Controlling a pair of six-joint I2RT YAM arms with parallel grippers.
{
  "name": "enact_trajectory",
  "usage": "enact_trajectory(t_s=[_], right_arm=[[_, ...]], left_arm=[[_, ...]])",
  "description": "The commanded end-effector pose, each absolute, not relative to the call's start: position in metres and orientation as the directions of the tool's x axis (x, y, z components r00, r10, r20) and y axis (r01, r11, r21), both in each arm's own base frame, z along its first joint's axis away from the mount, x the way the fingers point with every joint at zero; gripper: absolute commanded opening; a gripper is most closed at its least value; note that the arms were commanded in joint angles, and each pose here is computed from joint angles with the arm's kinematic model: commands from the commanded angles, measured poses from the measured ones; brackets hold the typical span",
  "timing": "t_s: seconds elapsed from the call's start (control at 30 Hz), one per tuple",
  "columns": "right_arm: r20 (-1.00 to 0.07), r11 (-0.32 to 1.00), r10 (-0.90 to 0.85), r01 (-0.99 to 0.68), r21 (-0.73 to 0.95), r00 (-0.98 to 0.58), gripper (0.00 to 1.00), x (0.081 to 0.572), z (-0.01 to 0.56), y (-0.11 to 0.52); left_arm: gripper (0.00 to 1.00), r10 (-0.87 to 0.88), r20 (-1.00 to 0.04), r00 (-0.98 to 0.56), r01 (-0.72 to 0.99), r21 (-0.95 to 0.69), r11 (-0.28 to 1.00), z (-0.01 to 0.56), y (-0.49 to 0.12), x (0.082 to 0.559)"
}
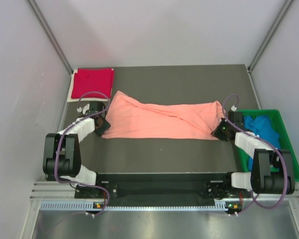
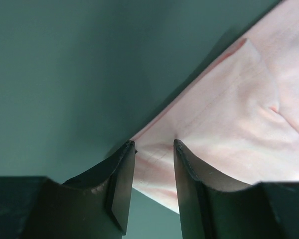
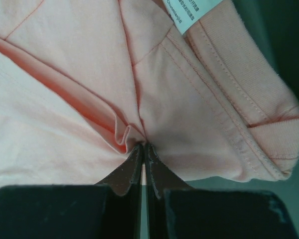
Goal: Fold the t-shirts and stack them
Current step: Fold the tshirt
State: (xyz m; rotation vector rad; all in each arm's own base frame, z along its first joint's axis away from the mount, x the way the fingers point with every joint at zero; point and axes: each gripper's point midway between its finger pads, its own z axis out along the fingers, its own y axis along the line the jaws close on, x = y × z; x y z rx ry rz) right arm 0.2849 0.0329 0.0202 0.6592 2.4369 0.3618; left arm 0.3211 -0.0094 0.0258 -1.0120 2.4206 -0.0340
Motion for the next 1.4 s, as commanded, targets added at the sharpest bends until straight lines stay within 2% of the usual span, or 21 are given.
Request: enact_trajectory(t_s=[0.0, 0.4, 0.53, 0.57, 0.6, 0.7, 0.83, 0.9, 0.97, 1.0, 1.07, 1.2, 1.37], right_arm=[[-0.411, 0.838, 0.541, 0.430, 0.336, -0.734, 0.00, 0.258, 0.003, 0.026], [-0.442, 0.837, 0.544, 0.425, 0.345, -0.713, 0.00, 0.249, 0.018, 0.023], [-0.483, 0.851, 0.523, 0.401, 0.339, -0.702, 0.00, 0.257, 0.031, 0.019], [-0.497, 0.858, 0.512, 0.386, 0.340, -0.700, 0.03, 0.262, 0.037, 0.019], [-0.510, 0.870, 0.491, 0.363, 0.334, -0.707, 0.13, 0.264, 0.042, 0.019], [-0.540, 0.884, 0.464, 0.334, 0.327, -0.702, 0.30, 0.273, 0.064, 0.018], [-0.600, 0.901, 0.432, 0.291, 0.322, -0.673, 0.42, 0.290, 0.101, 0.018], [-0.638, 0.906, 0.419, 0.247, 0.344, -0.646, 0.49, 0.305, 0.124, 0.027], [-0.674, 0.911, 0.394, 0.168, 0.377, -0.625, 0.54, 0.326, 0.148, 0.049], [-0.690, 0.915, 0.359, 0.091, 0.394, -0.629, 0.60, 0.333, 0.157, 0.072], [-0.743, 0.901, 0.301, -0.077, 0.427, -0.598, 0.65, 0.360, 0.184, 0.121], [-0.791, 0.839, 0.210, -0.310, 0.448, -0.575, 0.65, 0.409, 0.213, 0.202], [-0.819, 0.735, 0.067, -0.527, 0.427, -0.570, 0.65, 0.464, 0.215, 0.309]], left_arm=[[0.43, -0.652, -0.432, -0.624, -0.690, -0.088, 0.719, 0.013, 0.005, 0.289], [0.43, -0.662, -0.431, -0.613, -0.703, -0.083, 0.706, 0.021, 0.006, 0.279], [0.43, -0.627, -0.501, -0.596, -0.629, -0.193, 0.753, 0.068, -0.002, 0.311], [0.43, -0.615, -0.530, -0.584, -0.594, -0.237, 0.769, 0.082, -0.006, 0.325], [0.44, -0.603, -0.536, -0.590, -0.550, -0.280, 0.787, 0.092, -0.014, 0.335], [0.46, -0.586, -0.585, -0.561, -0.488, -0.338, 0.805, 0.125, -0.019, 0.369], [0.46, -0.557, -0.583, -0.592, -0.426, -0.361, 0.830, 0.142, -0.030, 0.409], [0.46, -0.560, -0.551, -0.619, -0.437, -0.351, 0.828, 0.131, -0.028, 0.418], [0.46, -0.581, -0.509, -0.635, -0.407, -0.419, 0.812, 0.137, -0.037, 0.428], [0.45, -0.621, -0.478, -0.621, -0.434, -0.450, 0.780, 0.133, -0.024, 0.433], [0.45, -0.657, -0.409, -0.633, -0.416, -0.536, 0.735, 0.134, -0.029, 0.432], [0.46, -0.714, -0.348, -0.607, -0.450, -0.591, 0.670, 0.121, -0.003, 0.427], [0.46, -0.739, -0.269, -0.618, -0.467, -0.630, 0.621, 0.106, 0.005, 0.420]])
